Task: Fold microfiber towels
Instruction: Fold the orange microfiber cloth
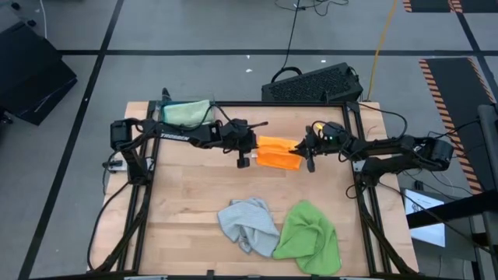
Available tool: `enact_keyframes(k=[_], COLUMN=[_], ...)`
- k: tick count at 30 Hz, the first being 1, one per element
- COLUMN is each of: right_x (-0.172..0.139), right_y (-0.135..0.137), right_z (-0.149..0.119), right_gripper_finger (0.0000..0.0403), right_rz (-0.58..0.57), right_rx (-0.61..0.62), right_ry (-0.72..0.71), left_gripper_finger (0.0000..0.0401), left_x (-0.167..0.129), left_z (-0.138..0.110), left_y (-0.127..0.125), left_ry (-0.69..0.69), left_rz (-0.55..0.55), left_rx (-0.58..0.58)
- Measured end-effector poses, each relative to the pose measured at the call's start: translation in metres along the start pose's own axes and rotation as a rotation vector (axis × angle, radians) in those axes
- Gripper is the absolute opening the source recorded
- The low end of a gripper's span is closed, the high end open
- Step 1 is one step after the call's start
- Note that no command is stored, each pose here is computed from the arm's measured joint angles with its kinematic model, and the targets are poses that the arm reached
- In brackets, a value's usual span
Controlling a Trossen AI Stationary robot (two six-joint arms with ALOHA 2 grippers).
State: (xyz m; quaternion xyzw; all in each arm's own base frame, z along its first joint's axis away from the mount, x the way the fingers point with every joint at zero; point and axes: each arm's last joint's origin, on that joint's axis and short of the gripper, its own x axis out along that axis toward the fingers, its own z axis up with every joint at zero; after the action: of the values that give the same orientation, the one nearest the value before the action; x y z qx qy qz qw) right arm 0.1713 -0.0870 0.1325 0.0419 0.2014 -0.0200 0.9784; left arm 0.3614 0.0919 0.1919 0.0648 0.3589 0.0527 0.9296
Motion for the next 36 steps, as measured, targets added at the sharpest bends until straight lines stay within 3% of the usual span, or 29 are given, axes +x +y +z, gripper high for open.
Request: enact_keyframes(k=[5, 14, 20, 26, 28, 32, 36], right_x=[0.001, 0.003, 0.004, 0.004, 0.004, 0.004, 0.004], right_y=[0.006, 0.018, 0.021, 0.022, 0.022, 0.020, 0.020], right_z=[-0.007, -0.014, -0.019, -0.019, -0.019, -0.017, -0.017], right_gripper_finger=[0.0002, 0.0014, 0.0075, 0.0143, 0.0154, 0.0152, 0.0110], right_rz=[-0.065, -0.005, 0.006, 0.014, 0.014, -0.022, -0.036], right_rx=[-0.040, -0.009, 0.033, 0.038, 0.033, 0.013, -0.016], right_ry=[0.027, 0.062, 0.101, 0.110, 0.107, 0.090, 0.093], left_gripper_finger=[0.0009, 0.0016, 0.0021, 0.0071, 0.0097, 0.0133, 0.0144], left_x=[0.004, 0.016, 0.016, 0.016, 0.016, 0.017, 0.017], left_z=[-0.002, -0.010, -0.012, -0.010, -0.008, -0.005, -0.001], left_y=[-0.001, -0.004, -0.002, -0.010, -0.015, -0.024, -0.029], left_ry=[0.012, 0.039, 0.067, 0.039, 0.027, 0.020, -0.002], left_rz=[0.003, 0.014, 0.068, -0.085, -0.087, -0.064, -0.039], left_rx=[0.012, 0.015, -0.039, -0.102, -0.099, -0.035, -0.004])
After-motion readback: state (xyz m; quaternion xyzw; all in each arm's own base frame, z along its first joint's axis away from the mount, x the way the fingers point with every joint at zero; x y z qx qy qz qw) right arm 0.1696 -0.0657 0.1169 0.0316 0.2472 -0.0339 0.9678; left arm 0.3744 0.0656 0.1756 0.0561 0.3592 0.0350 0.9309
